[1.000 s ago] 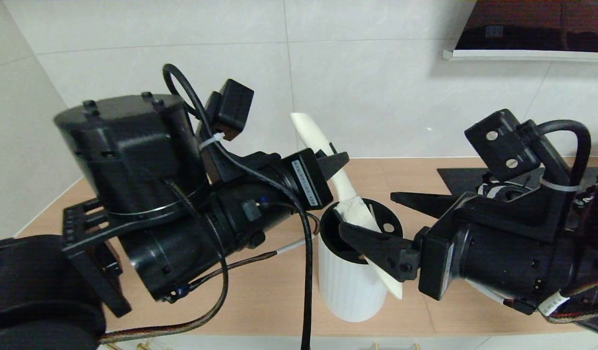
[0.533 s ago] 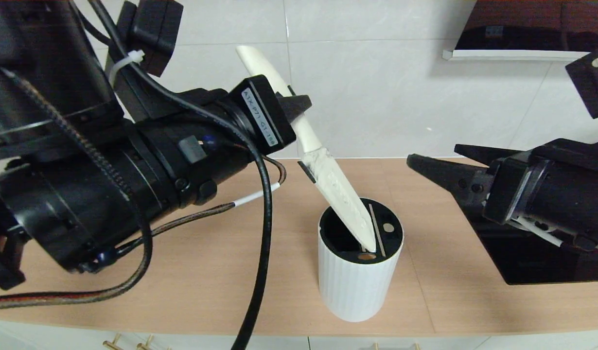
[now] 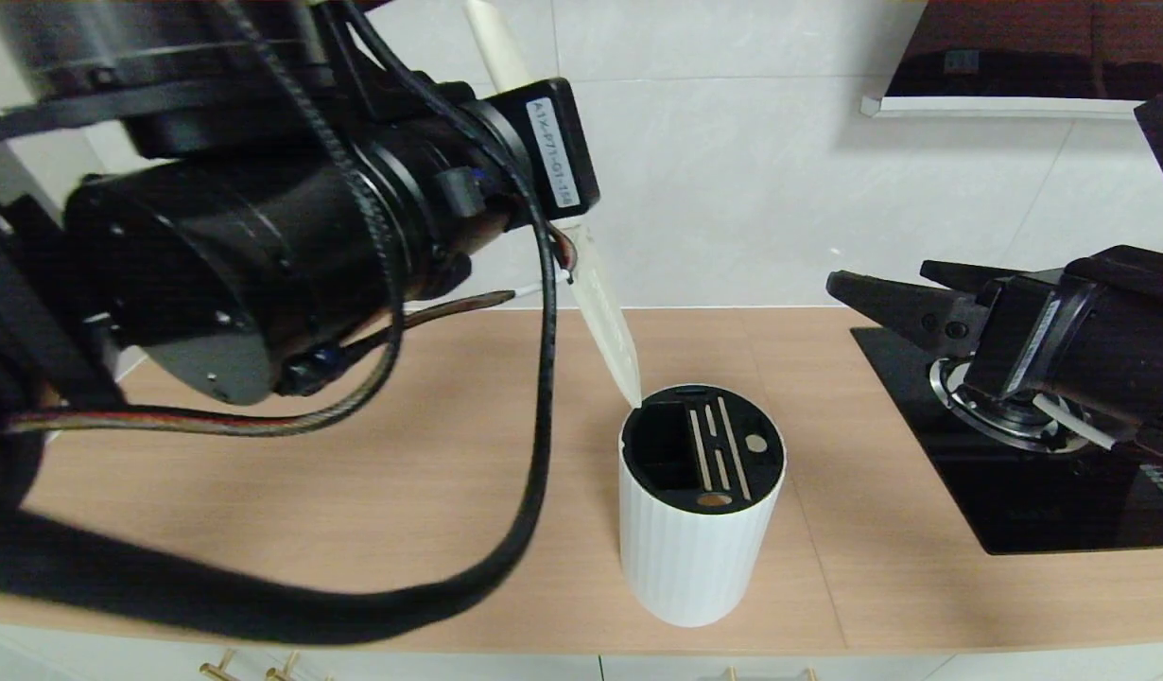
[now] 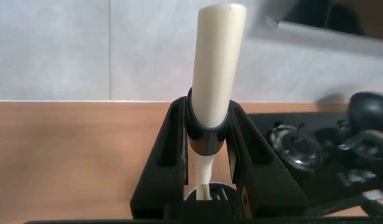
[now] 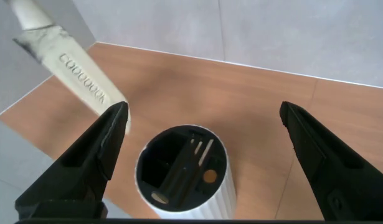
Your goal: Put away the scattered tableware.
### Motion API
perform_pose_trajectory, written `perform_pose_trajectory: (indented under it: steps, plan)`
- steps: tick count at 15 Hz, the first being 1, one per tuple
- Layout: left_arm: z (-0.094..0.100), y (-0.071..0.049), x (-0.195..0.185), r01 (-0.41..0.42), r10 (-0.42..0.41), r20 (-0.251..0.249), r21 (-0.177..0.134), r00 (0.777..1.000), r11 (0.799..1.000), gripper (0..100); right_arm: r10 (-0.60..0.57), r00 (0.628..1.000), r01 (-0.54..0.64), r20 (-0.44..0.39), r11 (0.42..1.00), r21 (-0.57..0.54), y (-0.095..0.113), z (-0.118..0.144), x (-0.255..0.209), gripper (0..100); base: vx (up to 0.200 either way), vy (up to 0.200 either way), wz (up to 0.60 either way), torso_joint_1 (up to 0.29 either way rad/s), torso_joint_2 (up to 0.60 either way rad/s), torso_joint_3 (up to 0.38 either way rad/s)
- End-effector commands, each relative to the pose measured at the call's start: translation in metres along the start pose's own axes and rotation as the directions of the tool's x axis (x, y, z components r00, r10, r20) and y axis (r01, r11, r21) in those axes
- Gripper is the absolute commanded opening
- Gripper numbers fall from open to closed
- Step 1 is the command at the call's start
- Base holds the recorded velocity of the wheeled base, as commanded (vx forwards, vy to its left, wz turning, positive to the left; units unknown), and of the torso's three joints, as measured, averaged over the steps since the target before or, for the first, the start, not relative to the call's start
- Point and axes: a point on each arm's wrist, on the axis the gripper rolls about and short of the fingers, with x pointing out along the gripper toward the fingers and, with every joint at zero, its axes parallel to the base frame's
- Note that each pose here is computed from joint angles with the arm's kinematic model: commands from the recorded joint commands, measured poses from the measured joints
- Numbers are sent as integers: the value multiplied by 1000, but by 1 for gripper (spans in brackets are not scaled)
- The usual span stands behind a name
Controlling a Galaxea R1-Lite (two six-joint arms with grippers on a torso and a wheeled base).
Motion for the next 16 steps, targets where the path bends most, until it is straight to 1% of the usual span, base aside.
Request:
perform_pose_trajectory:
  steps: [1,2,3,4,5,8,10,13,14,16]
  plan:
    - [-23,-20,13,18,-16,-47,26,999,999,0,-7,1000,7,-3,1000,0,-1,-1,1,100,0,0,0,0,0,0]
    - [-27,-26,17,9,-8,-49,29,999,1000,0,-18,1000,18,-3,1000,-1,-3,-1,2,100,0,0,0,0,0,0]
    - [-29,-29,22,-16,18,-44,33,999,999,0,-21,1000,21,-6,1000,-1,-4,-2,3,100,0,0,0,0,0,0]
    - [-36,-31,27,-36,38,-51,45,998,998,0,-23,1000,23,-7,1000,-2,-4,-2,3,100,0,0,0,0,0,0]
    - [-39,-31,29,-43,46,-55,50,997,998,0,-23,1000,23,-9,1000,-2,-4,-2,4,100,0,0,0,0,0,0]
    - [-45,-32,32,-46,50,-67,59,997,997,0,-23,1000,23,-12,1000,-2,-4,-3,4,100,0,0,0,0,0,0]
    - [-51,-35,32,-44,49,-80,67,996,997,0,-22,1000,22,-14,1000,-3,-4,-3,4,100,0,0,0,0,0,0]
    - [-58,-39,30,-32,41,-102,83,994,996,0,-21,1000,21,-15,1000,-3,-4,-4,5,100,0,0,0,0,0,0]
    - [-62,-40,29,-34,46,-119,97,992,995,0,-20,1000,20,-20,1000,-3,-4,-5,6,100,0,0,0,0,0,0]
    - [-68,-41,31,-41,55,-127,107,990,993,0,-18,1000,18,-22,1000,-4,-4,-5,6,100,0,0,0,0,0,0]
